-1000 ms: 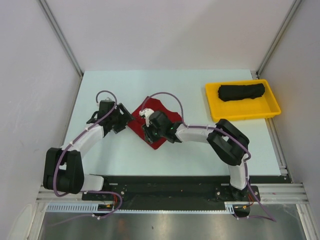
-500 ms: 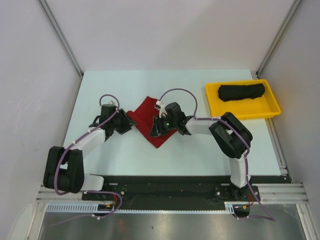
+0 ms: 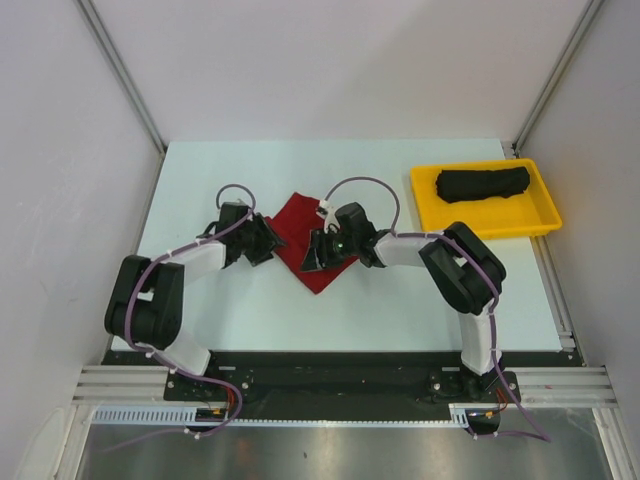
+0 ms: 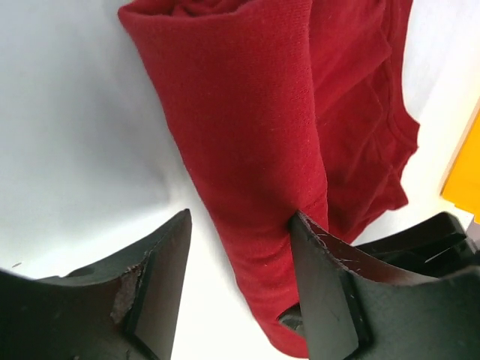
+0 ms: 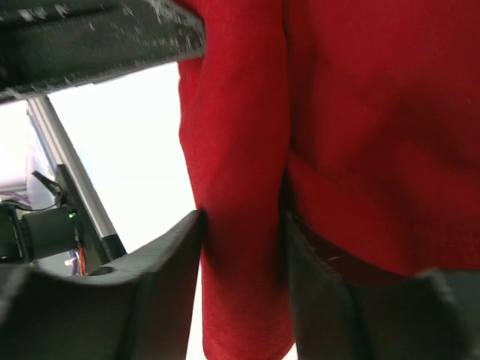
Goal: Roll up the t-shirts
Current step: Roll the T-shirt to the center of the board.
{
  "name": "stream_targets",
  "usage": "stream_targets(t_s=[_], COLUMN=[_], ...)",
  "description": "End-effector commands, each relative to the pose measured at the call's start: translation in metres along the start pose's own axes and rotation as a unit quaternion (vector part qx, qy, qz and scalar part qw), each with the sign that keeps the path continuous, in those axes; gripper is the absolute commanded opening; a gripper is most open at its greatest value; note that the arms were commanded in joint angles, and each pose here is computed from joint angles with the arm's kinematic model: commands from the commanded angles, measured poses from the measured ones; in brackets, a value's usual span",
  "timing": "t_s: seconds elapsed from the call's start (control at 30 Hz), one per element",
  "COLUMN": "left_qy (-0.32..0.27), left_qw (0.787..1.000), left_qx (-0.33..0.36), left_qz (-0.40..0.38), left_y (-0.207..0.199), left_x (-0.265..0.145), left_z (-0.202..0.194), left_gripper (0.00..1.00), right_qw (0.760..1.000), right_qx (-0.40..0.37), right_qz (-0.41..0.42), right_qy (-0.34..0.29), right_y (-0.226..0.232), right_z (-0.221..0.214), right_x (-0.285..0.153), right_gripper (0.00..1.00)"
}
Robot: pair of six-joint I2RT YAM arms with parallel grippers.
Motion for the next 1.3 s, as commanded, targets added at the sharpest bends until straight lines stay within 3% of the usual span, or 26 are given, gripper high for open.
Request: stream_targets(t_s=[0.0,0.23,0.37,0.53,0.7,0.93,1.1,1.17,1.27], left_qy=[-0.014,0.004,0.009,0.019,0.026,0.03,0.028,0.025,0.014], left_qw=[1.0,0.999,0.999,0.999,0.999,0.999,0.999,0.999,1.0], left_qx=[-0.002,-0.005,0.0,-0.001,0.0,0.002,0.008,0.014,0.024], left_qz=[0.026,0.048,0.044,0.046,0.044,0.044,0.037,0.027,0.013], left_y=[-0.008,-0.005,-0.01,-0.013,-0.018,-0.022,-0.025,-0.03,-0.037], left_x=[0.005,0.015,0.021,0.026,0.032,0.036,0.035,0.032,0.023], left_z=[0.013,0.012,0.013,0.012,0.013,0.014,0.016,0.02,0.026], left_gripper=[0.61,0.62,0.63,0.65,0.68,0.72,0.76,0.78,0.82], right_qw=[0.999,0.983,0.956,0.929,0.884,0.851,0.842,0.846,0.858], right_qx=[-0.013,-0.089,-0.153,-0.254,-0.34,-0.384,-0.38,-0.371,-0.351], right_qz=[-0.018,-0.114,-0.179,-0.213,-0.28,-0.334,-0.362,-0.365,-0.358], right_qy=[-0.024,-0.11,-0.174,-0.167,-0.156,-0.128,-0.122,-0.118,-0.114], right_y=[0.014,0.04,0.053,0.072,0.067,0.043,0.026,0.02,0.017], right_z=[0.005,0.011,0.014,-0.002,-0.01,-0.021,-0.022,-0.021,-0.016], right_x=[-0.016,-0.05,-0.065,-0.047,-0.024,0.007,0.013,0.014,0.012], right_gripper=[0.56,0.62,0.66,0.69,0.73,0.73,0.68,0.6,0.55])
Point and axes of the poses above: each gripper's point midway between its finger pads, its own x axis out along the fingers, its own y axis along the line the jaws close on, z = x × y, the point moved 7 cm from there along -x, back along the fingers, and after that the axes turned 14 degrees about x, right-handed, at the moved point
